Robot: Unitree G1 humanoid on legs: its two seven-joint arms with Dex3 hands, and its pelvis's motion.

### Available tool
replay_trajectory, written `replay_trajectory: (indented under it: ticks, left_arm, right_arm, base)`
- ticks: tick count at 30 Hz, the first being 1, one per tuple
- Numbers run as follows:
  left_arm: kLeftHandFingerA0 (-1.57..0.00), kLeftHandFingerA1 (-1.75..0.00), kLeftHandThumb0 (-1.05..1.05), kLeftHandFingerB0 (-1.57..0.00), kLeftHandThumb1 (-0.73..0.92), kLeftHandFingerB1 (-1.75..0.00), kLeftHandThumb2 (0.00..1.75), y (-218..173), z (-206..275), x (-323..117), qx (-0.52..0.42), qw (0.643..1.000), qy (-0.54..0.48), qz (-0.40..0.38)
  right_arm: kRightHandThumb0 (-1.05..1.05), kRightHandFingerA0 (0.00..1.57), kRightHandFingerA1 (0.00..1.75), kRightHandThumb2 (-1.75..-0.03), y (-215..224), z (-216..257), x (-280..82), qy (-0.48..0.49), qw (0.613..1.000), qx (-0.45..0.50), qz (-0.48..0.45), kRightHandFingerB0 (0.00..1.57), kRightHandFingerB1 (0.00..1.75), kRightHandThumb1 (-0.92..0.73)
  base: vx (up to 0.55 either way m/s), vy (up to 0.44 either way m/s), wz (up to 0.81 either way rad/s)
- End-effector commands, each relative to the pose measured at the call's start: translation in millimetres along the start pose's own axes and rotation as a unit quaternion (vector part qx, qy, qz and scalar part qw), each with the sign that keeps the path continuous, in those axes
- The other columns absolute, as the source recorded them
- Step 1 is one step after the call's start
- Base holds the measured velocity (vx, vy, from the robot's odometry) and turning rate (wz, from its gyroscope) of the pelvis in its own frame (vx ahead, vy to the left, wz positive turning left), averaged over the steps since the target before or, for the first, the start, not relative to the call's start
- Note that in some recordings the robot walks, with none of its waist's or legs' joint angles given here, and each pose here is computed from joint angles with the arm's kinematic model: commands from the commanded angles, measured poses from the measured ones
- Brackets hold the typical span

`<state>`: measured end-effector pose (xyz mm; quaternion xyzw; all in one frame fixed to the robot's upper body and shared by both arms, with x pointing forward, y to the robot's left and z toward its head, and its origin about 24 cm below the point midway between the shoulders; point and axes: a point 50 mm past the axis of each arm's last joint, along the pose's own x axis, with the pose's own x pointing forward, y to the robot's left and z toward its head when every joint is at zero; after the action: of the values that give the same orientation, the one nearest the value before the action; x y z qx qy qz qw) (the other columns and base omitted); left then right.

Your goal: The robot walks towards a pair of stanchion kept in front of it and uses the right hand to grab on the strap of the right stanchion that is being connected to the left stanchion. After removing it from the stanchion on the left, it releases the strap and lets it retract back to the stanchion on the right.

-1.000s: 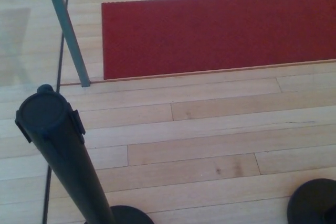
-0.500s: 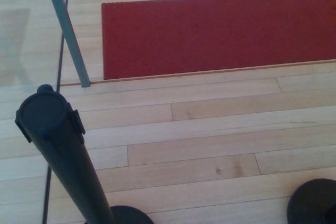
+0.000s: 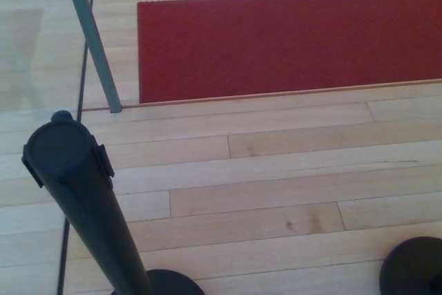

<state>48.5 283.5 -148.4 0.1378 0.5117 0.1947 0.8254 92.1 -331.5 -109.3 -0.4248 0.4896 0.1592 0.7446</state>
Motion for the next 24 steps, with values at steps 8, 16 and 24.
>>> replay_trajectory:
  ticks: [8,16,24]
  left_arm:
    - [-1.13,-1.00,-0.22,-1.00,0.68,-0.78,0.60,1,-5,-1,0.073,0.997,0.009,-0.007]
    - [-1.18,-0.93,-0.06,-1.10,0.59,-0.76,0.77,1,-9,0,0.127,0.990,0.039,-0.037]
    - [-1.22,-0.93,-0.17,-1.02,0.68,-0.73,0.61,1,-12,0,0.133,0.988,0.055,-0.054]
  right_arm:
    - [-0.28,1.08,0.67,-0.59,29,-2,3,0.037,0.987,0.045,-0.148,0.78,0.45,-0.64]
    - [-0.29,1.12,0.77,-0.61,31,2,2,0.015,0.980,0.075,-0.184,0.89,0.47,-0.69]
    - [-0.28,1.10,0.71,-0.60,38,4,3,0.019,0.982,0.077,-0.174,0.84,0.46,-0.66]
  base:
    - [0.00,0.000,0.00]
    - [0.00,0.000,0.00]
    - [0.00,0.000,0.00]
